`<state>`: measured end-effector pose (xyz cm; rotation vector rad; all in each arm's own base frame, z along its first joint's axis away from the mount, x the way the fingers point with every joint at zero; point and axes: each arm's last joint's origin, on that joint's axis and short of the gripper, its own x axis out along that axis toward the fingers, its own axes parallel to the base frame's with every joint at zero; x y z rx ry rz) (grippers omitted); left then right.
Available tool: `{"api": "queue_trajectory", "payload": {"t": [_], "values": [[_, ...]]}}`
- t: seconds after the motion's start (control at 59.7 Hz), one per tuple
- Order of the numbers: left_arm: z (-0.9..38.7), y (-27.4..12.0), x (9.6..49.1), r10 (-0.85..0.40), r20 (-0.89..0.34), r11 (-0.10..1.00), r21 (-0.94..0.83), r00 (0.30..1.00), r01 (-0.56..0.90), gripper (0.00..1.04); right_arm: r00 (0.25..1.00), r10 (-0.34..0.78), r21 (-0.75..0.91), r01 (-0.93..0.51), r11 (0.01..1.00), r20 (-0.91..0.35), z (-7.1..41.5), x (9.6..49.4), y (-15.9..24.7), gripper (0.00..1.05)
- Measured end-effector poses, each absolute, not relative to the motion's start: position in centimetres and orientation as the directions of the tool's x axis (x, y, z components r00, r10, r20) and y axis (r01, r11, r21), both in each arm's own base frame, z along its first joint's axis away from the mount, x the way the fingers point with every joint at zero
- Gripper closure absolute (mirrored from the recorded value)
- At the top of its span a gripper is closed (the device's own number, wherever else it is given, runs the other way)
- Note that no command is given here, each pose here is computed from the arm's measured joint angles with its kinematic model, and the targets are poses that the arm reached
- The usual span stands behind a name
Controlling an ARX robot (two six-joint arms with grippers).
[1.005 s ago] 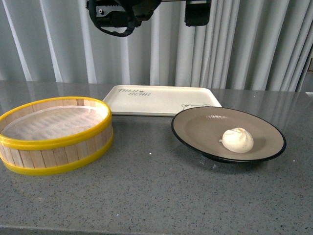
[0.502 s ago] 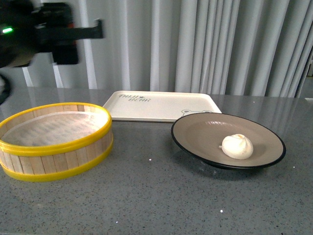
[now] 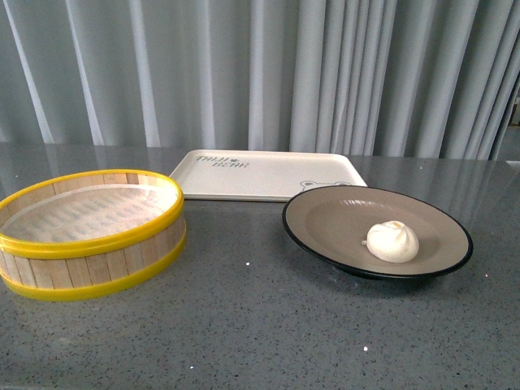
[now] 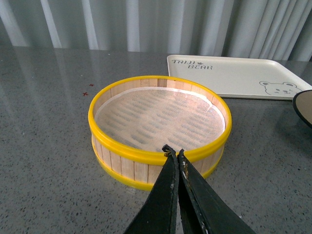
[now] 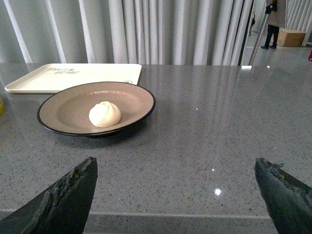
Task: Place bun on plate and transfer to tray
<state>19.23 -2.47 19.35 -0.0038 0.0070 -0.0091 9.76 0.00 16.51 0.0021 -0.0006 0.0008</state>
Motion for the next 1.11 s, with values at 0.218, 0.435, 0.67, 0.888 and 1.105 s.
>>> {"api": "queue_trajectory", "payload": {"t": [0.218, 0.435, 0.67, 0.888, 1.105], "values": [[18.3, -1.4, 16.9, 0.0, -0.01, 1.0, -0.004, 1.0, 0.0, 1.01, 1.0, 0.001, 0.002, -0.001, 1.0, 0.001, 16.5, 9.8, 0.0, 0.08], [17.6, -0.1, 15.1, 0.0, -0.009, 1.0, -0.005, 1.0, 0.0, 1.01, 1.0, 0.001, 0.002, -0.001, 1.0, 0.001, 16.5, 9.8, 0.0, 0.08], [17.0, 0.0, 14.0, -0.001, 0.01, 1.0, -0.005, 1.0, 0.001, 1.01, 1.0, 0.001, 0.002, -0.001, 1.0, 0.001, 16.5, 9.8, 0.0, 0.08], [17.4, 0.0, 13.1, -0.001, 0.022, 1.0, -0.005, 1.0, 0.001, 1.01, 1.0, 0.001, 0.002, -0.001, 1.0, 0.001, 16.5, 9.8, 0.0, 0.08], [17.5, 0.0, 12.3, -0.001, 0.028, 1.0, -0.005, 1.0, 0.001, 1.01, 1.0, 0.001, 0.002, -0.001, 1.0, 0.001, 16.5, 9.8, 0.0, 0.08]]}}
